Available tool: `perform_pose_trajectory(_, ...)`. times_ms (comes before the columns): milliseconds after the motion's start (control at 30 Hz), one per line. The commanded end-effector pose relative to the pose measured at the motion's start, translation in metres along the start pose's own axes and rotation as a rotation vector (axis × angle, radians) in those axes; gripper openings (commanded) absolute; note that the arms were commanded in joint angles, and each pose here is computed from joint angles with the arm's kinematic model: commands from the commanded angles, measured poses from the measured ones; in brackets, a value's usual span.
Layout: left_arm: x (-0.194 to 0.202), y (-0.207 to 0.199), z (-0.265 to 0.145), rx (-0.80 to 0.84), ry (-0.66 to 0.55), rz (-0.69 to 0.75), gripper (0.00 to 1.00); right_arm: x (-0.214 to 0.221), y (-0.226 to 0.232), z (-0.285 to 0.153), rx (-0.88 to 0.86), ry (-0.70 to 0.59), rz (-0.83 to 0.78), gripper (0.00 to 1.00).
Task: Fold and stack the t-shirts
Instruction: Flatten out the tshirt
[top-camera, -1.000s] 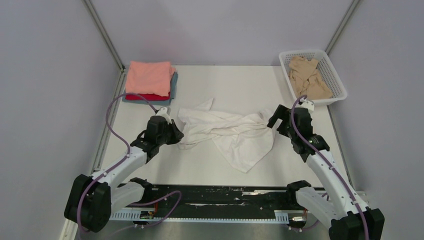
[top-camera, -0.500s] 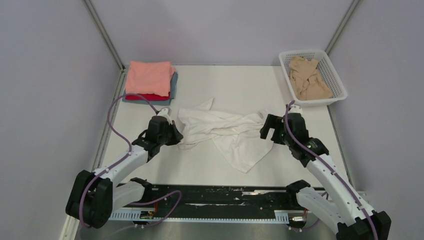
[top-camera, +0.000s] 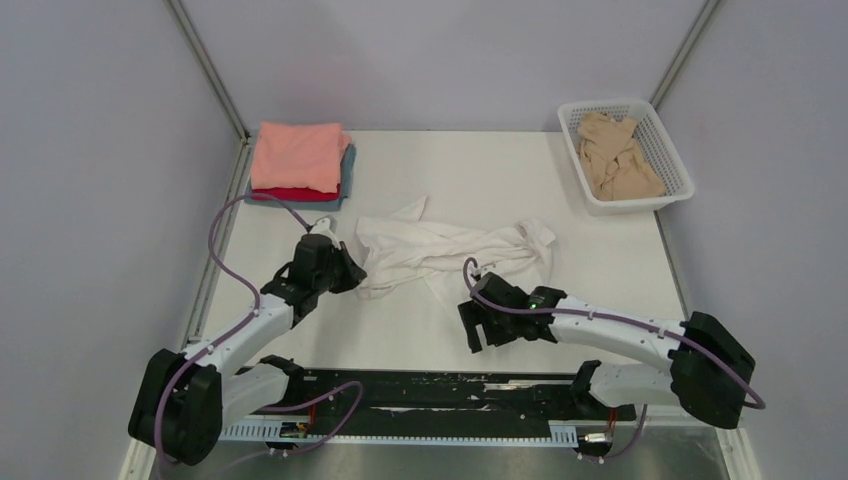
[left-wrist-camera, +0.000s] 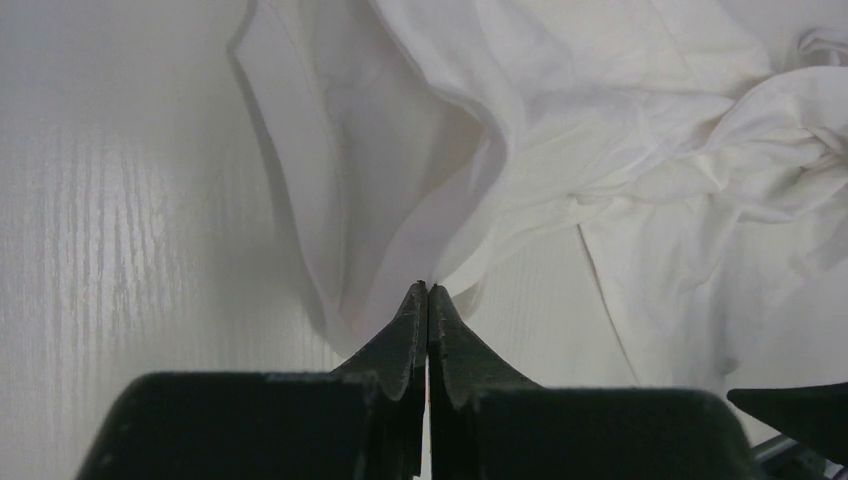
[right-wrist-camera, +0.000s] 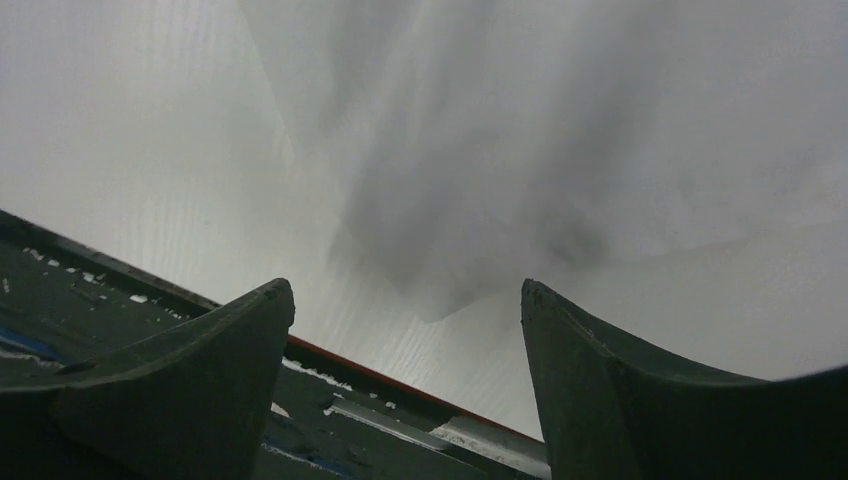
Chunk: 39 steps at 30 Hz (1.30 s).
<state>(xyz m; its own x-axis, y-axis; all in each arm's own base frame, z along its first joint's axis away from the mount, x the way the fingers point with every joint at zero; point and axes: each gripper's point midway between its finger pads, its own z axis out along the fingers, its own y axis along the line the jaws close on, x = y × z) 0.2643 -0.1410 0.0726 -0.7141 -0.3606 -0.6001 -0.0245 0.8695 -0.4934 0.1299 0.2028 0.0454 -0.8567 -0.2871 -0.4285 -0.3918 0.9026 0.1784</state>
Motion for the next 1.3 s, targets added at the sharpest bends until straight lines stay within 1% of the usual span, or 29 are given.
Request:
perform_pose_trajectory(0, -0.010, -0.021, -0.006, 0.092, -0.030, -0.019, 0.00, 0.003, -0.008, 0.022, 0.090, 0.016, 0.075, 0.78)
perform_pose_trajectory(167, -0.010, -0.036, -0.011, 0.153, -0.001, -0.015, 0.00, 0.003, -0.014, 0.038, 0.163, 0.043, 0.082, 0.59)
perform_pose_trajectory(233, -0.013, -0.040, -0.013, 0.167, 0.001, -0.011, 0.00, 0.006, -0.017, 0.043, 0.178, 0.057, 0.079, 0.46)
perform_pose_trajectory(300, -0.018, -0.048, -0.016, 0.205, -0.017, -0.011, 0.00, 0.006, -0.022, 0.045, 0.206, 0.053, 0.089, 0.27)
perform_pose_trajectory(333, -0.016, -0.050, -0.017, 0.228, -0.022, -0.008, 0.00, 0.002, -0.024, 0.044, 0.218, 0.035, 0.101, 0.21)
perform_pose_trajectory(367, -0.023, -0.062, -0.022, 0.294, -0.059, 0.003, 0.00, -0.006, -0.026, 0.041, 0.224, 0.005, 0.119, 0.17)
perform_pose_trajectory(400, -0.022, -0.063, -0.023, 0.312, -0.068, 0.002, 0.00, -0.017, -0.027, 0.036, 0.224, -0.034, 0.140, 0.15)
perform_pose_trajectory(467, -0.034, -0.069, -0.030, 0.330, -0.126, -0.001, 0.00, -0.044, -0.033, 0.021, 0.224, -0.140, 0.185, 0.12)
perform_pose_trajectory(533, -0.051, -0.062, -0.033, 0.264, -0.196, -0.028, 0.00, -0.075, -0.044, 0.002, 0.234, -0.250, 0.251, 0.08)
perform_pose_trajectory(567, -0.063, -0.054, -0.035, 0.202, -0.243, -0.039, 0.00, -0.091, -0.052, -0.009, 0.244, -0.311, 0.286, 0.06)
perform_pose_trajectory(600, -0.068, -0.050, -0.036, 0.172, -0.259, -0.042, 0.00, -0.107, -0.062, -0.020, 0.255, -0.370, 0.317, 0.05)
perform_pose_trajectory(633, -0.083, -0.051, -0.040, 0.147, -0.309, -0.037, 0.00, -0.123, -0.069, -0.030, 0.255, -0.426, 0.340, 0.05)
perform_pose_trajectory(667, -0.089, -0.051, -0.041, 0.136, -0.326, -0.036, 0.00, -0.141, -0.074, -0.042, 0.246, -0.482, 0.359, 0.04)
perform_pose_trajectory(767, -0.128, -0.064, -0.055, 0.114, -0.421, -0.035, 0.00, -0.190, -0.088, -0.083, 0.229, -0.632, 0.382, 0.03)
perform_pose_trajectory(800, -0.134, -0.063, -0.056, 0.095, -0.430, -0.037, 0.00, -0.205, -0.090, -0.098, 0.231, -0.681, 0.378, 0.03)
perform_pose_trajectory(833, -0.153, -0.069, -0.065, 0.080, -0.480, -0.044, 0.00, -0.218, -0.092, -0.115, 0.236, -0.731, 0.363, 0.03)
perform_pose_trajectory(867, -0.159, -0.069, -0.069, 0.062, -0.492, -0.044, 0.00, -0.230, -0.094, -0.130, 0.246, -0.775, 0.349, 0.03)
perform_pose_trajectory(900, -0.178, -0.077, -0.081, 0.062, -0.541, -0.048, 0.00, -0.241, -0.094, -0.147, 0.254, -0.819, 0.332, 0.03)
perform_pose_trajectory(933, -0.184, -0.080, -0.087, 0.059, -0.557, -0.043, 0.00, -0.250, -0.095, -0.162, 0.261, -0.855, 0.311, 0.03)
perform_pose_trajectory(1033, -0.215, -0.102, -0.124, 0.112, -0.653, -0.038, 0.00, -0.270, -0.087, -0.207, 0.248, -0.947, 0.225, 0.03)
perform_pose_trajectory(1067, -0.220, -0.102, -0.135, 0.105, -0.680, -0.043, 0.00, -0.273, -0.084, -0.223, 0.236, -0.981, 0.203, 0.03)
perform_pose_trajectory(1167, -0.243, -0.112, -0.176, 0.125, -0.778, -0.049, 0.00, -0.276, -0.072, -0.268, 0.185, -1.083, 0.130, 0.03)
perform_pose_trajectory(1267, -0.256, -0.114, -0.218, 0.135, -0.877, -0.048, 0.00, -0.271, -0.068, -0.316, 0.147, -1.209, 0.131, 0.03)
